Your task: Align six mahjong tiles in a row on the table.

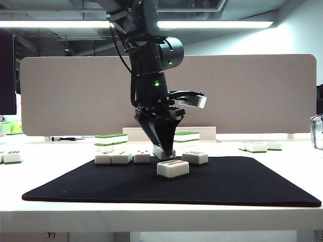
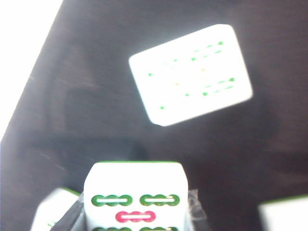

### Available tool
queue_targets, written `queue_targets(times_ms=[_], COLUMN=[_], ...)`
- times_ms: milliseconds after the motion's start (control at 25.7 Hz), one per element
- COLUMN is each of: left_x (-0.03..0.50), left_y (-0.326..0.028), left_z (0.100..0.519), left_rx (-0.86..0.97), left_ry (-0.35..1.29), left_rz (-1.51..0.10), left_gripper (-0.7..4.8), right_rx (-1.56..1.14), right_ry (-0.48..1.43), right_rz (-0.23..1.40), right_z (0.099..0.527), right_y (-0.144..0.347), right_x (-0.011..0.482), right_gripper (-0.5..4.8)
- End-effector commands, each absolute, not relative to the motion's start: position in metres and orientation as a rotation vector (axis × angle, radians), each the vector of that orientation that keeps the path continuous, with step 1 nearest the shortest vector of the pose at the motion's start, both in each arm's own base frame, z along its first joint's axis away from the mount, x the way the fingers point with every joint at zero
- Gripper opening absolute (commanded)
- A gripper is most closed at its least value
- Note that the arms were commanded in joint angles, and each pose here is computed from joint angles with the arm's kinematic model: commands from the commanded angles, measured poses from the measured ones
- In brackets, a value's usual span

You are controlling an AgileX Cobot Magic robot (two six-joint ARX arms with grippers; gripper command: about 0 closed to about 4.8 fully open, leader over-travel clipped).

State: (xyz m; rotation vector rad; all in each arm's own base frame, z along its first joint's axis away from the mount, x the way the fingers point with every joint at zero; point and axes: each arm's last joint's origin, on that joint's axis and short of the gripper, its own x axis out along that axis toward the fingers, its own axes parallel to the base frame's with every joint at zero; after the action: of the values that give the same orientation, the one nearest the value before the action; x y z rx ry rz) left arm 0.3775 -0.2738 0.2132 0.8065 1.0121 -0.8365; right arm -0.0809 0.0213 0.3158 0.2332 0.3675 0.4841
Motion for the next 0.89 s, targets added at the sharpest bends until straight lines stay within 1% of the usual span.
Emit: queue_targets(times_ms=[39, 272, 466, 622, 661, 699, 777, 894], left_x=[0.386, 0.393, 0.398, 0.396, 0.396, 0.395, 0.394, 0.395], left_y=[-0.27, -0.262, -0.252, -0.25, -0.25, -0.25, -0.25, -0.251], left_z=[0.214, 0.212, 0.211, 0.21, 0.21, 0.21, 0.21, 0.21], left_rx=[0.839, 0.925, 0.942, 0.948, 0.948, 0.95, 0.952, 0.951], left_ry=[0.95, 0.913, 0.935, 0.957, 0.962, 0.972, 0.976, 0.969], left_rz=[-0.85, -0.904, -0.892, -0.895, -0.897, -0.9, -0.902, -0.9], left_gripper=[1.51, 1.57, 1.57, 1.57, 1.64, 2.03, 2.41, 2.46], right_rx=[0.222, 0.222, 0.222, 0.222, 0.222, 0.222, 0.222, 0.222], right_ry=[0.341, 0.341, 0.341, 0.341, 0.341, 0.341, 0.341, 0.341], right_rz=[0.489, 0.489, 0.488, 0.488, 0.488, 0.488, 0.488, 0.488], right_z=[0.316, 0.316, 0.316, 0.316, 0.316, 0.316, 0.316, 0.316], right_y=[0.021, 0.021, 0.021, 0.021, 0.021, 0.021, 0.021, 0.021], right_x=[-0.084, -0.084, -0.084, -0.084, -0.084, -0.084, -0.084, -0.084], right_gripper=[-0.01, -0.01, -0.01, -0.01, -0.01, -0.01, -0.01, -0.01])
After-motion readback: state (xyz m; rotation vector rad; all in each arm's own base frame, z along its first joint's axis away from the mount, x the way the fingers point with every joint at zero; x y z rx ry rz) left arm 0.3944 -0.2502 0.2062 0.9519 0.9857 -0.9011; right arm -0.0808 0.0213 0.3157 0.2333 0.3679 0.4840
